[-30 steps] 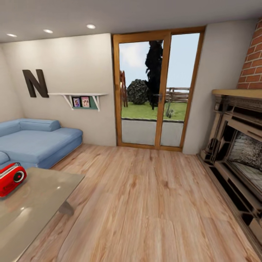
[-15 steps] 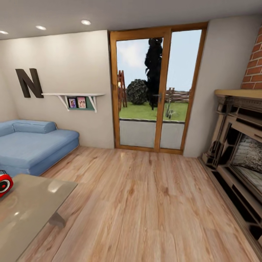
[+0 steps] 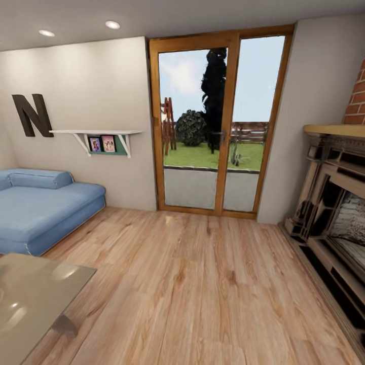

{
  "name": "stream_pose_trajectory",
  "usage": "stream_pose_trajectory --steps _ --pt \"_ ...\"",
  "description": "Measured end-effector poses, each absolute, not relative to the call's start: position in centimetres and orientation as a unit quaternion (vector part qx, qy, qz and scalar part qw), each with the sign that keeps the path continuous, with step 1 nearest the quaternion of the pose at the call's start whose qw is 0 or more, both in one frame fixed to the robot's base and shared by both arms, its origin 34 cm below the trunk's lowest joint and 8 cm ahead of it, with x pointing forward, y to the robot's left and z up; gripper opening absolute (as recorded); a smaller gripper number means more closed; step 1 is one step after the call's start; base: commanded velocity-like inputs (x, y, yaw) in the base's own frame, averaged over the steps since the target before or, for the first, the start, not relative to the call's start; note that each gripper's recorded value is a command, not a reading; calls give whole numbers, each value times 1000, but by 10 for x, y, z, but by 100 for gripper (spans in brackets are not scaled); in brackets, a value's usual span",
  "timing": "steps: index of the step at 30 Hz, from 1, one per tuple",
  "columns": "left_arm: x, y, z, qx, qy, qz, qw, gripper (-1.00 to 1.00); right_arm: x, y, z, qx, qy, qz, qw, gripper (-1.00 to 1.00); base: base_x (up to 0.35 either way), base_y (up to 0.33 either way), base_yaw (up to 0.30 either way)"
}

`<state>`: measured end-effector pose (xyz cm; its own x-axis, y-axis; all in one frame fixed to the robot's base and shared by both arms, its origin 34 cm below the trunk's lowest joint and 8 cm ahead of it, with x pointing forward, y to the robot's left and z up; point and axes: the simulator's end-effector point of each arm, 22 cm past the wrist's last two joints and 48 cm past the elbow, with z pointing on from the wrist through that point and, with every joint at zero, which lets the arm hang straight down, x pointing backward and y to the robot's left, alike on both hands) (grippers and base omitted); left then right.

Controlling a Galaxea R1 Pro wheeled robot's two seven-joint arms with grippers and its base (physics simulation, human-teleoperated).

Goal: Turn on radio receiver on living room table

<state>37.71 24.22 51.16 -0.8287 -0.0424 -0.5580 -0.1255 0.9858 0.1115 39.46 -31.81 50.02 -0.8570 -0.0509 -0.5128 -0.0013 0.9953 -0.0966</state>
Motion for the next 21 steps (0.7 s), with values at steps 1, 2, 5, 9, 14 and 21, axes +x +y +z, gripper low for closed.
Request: stream_pose_trajectory --steps 1,2,5,9,14,21 --pt "377 242 512 -44 954 72 289 100 395 -318 500 -14 962 -46 267 100 327 -74 0" --pt "377 242 512 -44 954 72 289 100 395 -318 500 -14 962 -47 267 100 327 -74 0" --pt "377 242 512 -44 954 72 289 100 395 -318 500 -14 962 -46 267 100 327 -74 0" --pt "377 242 512 -44 954 72 289 100 395 -318 500 -14 962 -46 267 100 327 -73 0" --pt "377 242 512 -44 954 72 289 100 395 -318 500 -14 962 -47 267 100 327 -72 0" --pt "377 242 512 -44 954 72 289 100 395 -318 500 -14 962 -47 267 100 327 -71 0"
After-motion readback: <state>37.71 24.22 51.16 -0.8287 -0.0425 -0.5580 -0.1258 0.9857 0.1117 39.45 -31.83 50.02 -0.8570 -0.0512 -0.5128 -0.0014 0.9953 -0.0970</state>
